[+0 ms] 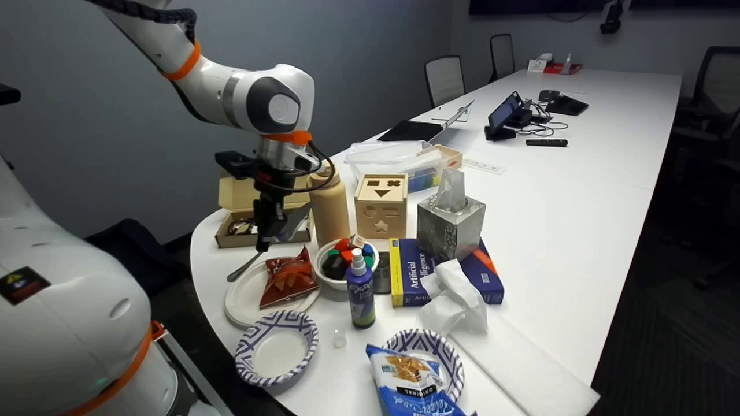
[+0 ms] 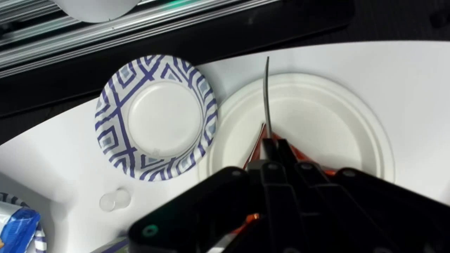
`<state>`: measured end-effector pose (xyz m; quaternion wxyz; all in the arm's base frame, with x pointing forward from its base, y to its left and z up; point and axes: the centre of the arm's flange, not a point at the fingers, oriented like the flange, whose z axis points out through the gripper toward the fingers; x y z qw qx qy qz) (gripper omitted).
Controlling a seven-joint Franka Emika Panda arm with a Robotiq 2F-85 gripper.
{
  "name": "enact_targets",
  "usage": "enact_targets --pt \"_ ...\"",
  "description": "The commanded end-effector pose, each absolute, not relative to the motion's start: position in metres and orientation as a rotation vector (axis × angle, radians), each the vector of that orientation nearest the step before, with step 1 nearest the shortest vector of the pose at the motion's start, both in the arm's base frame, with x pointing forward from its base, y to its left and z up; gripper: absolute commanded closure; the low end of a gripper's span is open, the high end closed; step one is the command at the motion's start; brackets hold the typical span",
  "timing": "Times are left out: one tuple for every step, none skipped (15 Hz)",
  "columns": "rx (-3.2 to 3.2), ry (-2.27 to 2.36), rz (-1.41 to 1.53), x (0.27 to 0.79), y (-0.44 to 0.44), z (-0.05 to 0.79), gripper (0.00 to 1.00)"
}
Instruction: Pick up the silver spoon and use it to stir the items in the white bowl
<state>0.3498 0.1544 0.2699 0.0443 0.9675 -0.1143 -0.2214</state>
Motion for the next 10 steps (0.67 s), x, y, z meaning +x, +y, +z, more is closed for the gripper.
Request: enact_targets --pt "2.983 -0.182 -0.683 0.312 0.180 0.269 0.99" --pt "2.971 -0.120 -0.676 0.308 0.186 0.260 0.99" --pt "2.963 -0.069 -0.675 0.303 0.191 0.255 0.99" --pt "2.965 -0.022 -0.669 0.300 0.194 0.249 0.99" --pt "2.960 0.016 -0.661 0.297 0.197 0.244 0.99" --pt "2.958 0.067 -0.656 0.295 0.199 0.238 0.99" --pt "2.936 0.118 -0.641 0.293 0.202 0.232 0.99" --pt "2.908 0.168 -0.632 0.293 0.204 0.224 0.99" --pt "2.893 0.214 -0.631 0.294 0.206 0.217 0.99" --pt "2.880 0.258 -0.639 0.296 0.209 0.208 0.99"
